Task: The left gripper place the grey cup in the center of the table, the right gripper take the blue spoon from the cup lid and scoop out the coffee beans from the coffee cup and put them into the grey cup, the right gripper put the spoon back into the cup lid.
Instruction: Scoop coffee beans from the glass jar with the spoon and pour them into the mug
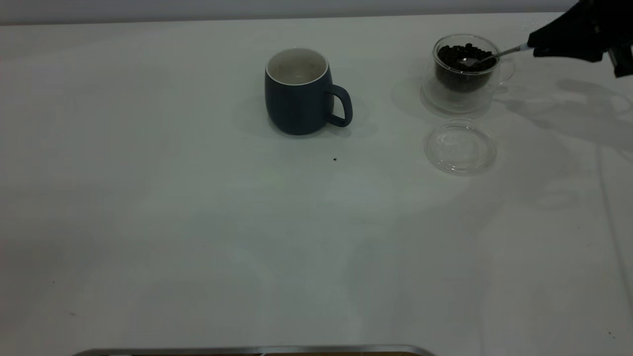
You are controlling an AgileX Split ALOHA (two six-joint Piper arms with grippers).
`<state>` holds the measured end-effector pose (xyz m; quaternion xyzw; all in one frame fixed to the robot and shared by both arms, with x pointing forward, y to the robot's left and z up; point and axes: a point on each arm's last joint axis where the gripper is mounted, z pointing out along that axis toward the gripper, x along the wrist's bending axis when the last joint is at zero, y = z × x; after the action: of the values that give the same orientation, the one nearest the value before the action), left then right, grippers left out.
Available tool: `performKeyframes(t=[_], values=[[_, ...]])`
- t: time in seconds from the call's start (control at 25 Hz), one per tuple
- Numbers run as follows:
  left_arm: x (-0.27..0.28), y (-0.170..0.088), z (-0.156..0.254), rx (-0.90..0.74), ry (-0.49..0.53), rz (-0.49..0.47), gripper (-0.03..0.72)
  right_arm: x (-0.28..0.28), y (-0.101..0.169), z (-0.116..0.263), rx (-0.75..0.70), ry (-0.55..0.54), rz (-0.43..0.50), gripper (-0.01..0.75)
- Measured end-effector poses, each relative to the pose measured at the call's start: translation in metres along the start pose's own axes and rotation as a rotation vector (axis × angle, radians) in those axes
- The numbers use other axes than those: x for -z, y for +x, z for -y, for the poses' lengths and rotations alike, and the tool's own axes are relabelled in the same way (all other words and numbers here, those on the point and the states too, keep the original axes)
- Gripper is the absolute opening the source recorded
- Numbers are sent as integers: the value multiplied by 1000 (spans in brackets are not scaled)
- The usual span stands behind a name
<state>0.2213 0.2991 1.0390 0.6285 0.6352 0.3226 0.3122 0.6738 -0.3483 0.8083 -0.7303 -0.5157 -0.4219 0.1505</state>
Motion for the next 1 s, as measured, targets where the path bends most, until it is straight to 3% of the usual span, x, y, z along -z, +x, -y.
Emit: performKeyframes(t=[0.24,1.0], values=[[0,0,0,0,0,0,507,-1,-2,1,-20,-1,-16,102],[0,0,0,-1,0,0,507,30,-11,-3,-79,17,-190,102]])
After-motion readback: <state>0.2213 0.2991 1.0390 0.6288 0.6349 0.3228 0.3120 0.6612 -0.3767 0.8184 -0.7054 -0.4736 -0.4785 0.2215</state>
